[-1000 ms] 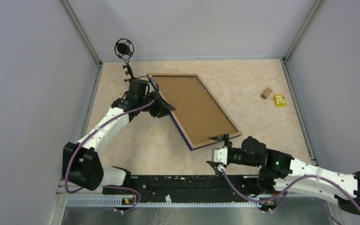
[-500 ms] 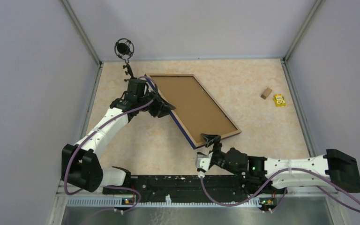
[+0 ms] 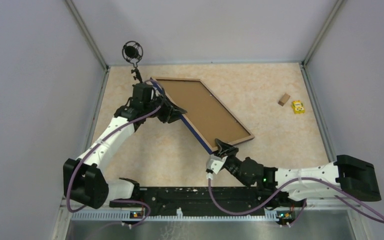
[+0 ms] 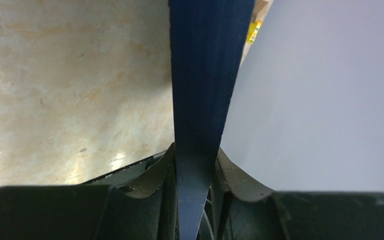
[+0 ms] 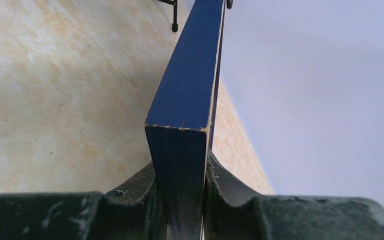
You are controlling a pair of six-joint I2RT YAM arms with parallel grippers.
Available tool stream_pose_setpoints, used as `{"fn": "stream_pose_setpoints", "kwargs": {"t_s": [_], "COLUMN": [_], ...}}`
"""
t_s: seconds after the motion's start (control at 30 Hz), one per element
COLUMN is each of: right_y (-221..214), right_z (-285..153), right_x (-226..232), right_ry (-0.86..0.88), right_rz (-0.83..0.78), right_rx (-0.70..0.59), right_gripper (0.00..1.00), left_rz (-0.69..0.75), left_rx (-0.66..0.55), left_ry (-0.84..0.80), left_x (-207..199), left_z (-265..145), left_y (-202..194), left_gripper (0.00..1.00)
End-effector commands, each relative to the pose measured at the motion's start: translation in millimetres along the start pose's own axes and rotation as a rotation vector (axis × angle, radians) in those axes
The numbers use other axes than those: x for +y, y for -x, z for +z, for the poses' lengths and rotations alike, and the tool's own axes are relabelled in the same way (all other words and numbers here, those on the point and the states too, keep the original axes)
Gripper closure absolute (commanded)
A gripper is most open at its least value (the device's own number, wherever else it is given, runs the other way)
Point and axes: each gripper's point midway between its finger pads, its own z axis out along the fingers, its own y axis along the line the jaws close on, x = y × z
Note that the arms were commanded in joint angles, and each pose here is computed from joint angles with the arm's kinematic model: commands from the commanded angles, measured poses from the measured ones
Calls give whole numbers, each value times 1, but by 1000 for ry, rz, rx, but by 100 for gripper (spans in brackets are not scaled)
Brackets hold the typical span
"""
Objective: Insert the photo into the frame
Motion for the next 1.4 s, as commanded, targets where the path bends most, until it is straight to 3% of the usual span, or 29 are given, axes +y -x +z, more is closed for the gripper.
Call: {"fn": "stream_pose_setpoints", "kwargs": {"t_s": [0.0,0.13,0.2,0.27,0.37,0.7,1.0,1.23,1.37], "right_y": [14,17,17,11,-6,-1,54,74,54], "right_z": [6,6,2,-4,-15,-48,-72,-43,-12], "right_x": [-27,-35,-44,-62,-87,-130,-189,-215,-223], "right_ry": [-149,-164,-176,-244,-330,-352,-273,-183,52], "right_rz": [308,401,458,592,748,1135,1387,1436,1665], "right_rx": [-4,8,24,70,222,255,195,263,228], "right_gripper": [100,100,100,100,100,100,100,100,100], "left_rz": [-7,41,94,157,252,507,678,724,743], "left_rx": [4,-31,-66,-104,-153,-322,-487,-577,-590], "left_ry": [-112,-128,-137,-145,-160,-328,-392,-439,-450], "left_x": [-29,-37,-44,-51,-61,-105,-132,-133,-134], "left_z": [-19,-24,-30,-38,-52,-126,-202,-232,-238], "left_y": [-6,-1,3,6,8,-8,-25,-33,-36], "left_gripper": [87,51,26,14,3,2,2,2,2]}}
